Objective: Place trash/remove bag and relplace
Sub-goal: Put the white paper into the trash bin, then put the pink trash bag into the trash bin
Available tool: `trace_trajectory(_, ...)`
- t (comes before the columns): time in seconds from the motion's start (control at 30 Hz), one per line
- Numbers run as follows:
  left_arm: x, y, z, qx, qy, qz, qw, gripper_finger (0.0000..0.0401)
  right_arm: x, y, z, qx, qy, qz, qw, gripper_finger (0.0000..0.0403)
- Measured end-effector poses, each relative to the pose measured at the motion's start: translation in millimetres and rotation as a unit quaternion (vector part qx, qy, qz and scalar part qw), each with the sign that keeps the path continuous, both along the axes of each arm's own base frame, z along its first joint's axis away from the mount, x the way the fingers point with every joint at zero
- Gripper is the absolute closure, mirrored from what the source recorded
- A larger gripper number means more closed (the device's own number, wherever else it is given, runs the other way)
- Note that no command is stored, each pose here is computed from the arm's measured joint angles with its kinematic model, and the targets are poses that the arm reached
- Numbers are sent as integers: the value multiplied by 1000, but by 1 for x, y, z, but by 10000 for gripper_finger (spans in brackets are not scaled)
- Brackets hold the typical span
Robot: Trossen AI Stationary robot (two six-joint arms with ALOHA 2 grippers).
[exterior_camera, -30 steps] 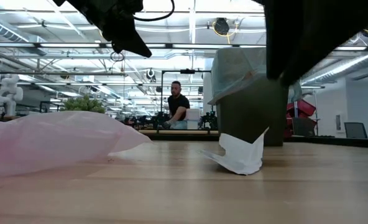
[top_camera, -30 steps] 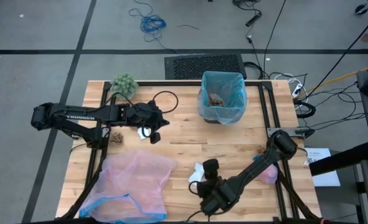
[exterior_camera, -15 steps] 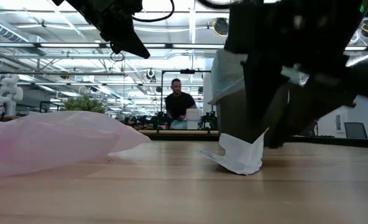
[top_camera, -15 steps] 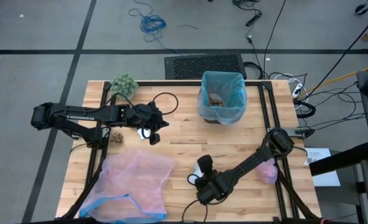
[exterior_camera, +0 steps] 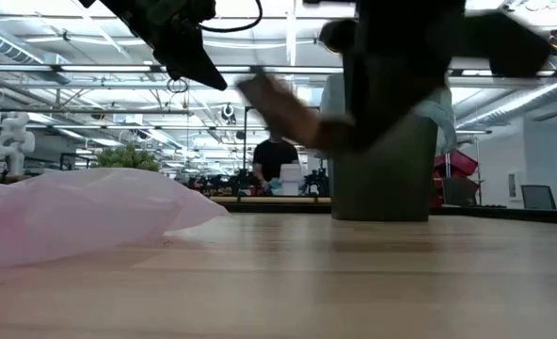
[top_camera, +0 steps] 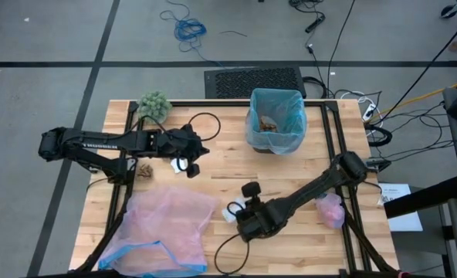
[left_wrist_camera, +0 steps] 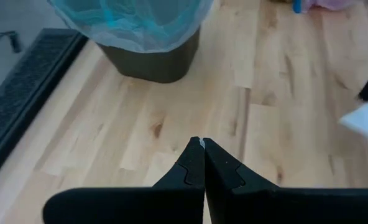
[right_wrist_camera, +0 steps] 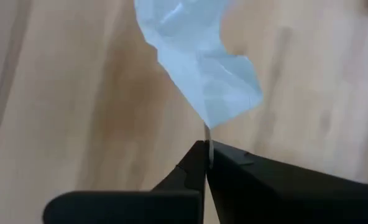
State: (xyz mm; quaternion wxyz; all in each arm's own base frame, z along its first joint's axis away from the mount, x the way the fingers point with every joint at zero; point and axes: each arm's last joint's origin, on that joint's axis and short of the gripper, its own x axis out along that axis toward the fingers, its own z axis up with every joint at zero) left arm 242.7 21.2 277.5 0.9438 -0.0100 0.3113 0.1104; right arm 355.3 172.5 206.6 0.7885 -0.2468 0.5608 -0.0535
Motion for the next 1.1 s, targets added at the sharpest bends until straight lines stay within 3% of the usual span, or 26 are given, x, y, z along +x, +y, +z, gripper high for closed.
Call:
trace_trajectory(0.27,3,1,5,10,-27,5,1000,401,-36,-56,114,-74,-102,-142,982,403)
trace_trajectory(0.43,7,1,11,10,-68,7,998,401,-60,-119,152,-103,-121,-249,955,403)
trace_trajectory(0.57,9,1,15,-5,-92,6,996,401,-69,-169,165,-92,-119,-325,934,403)
trace_trajectory(0.7,9,0,15,-7,-94,2,996,401,-75,-211,166,-27,-95,-393,914,400)
trace_trajectory(0.77,9,0,15,-7,-94,3,996,401,-76,-223,164,-5,-77,-399,914,387)
trace_trajectory(1.03,9,-1,15,-8,-94,-2,996,401,-79,-232,167,25,-52,-388,920,255)
trace_trajectory(1.1,9,-1,15,-8,-94,-2,996,401,-82,-228,171,64,-40,-385,920,221)
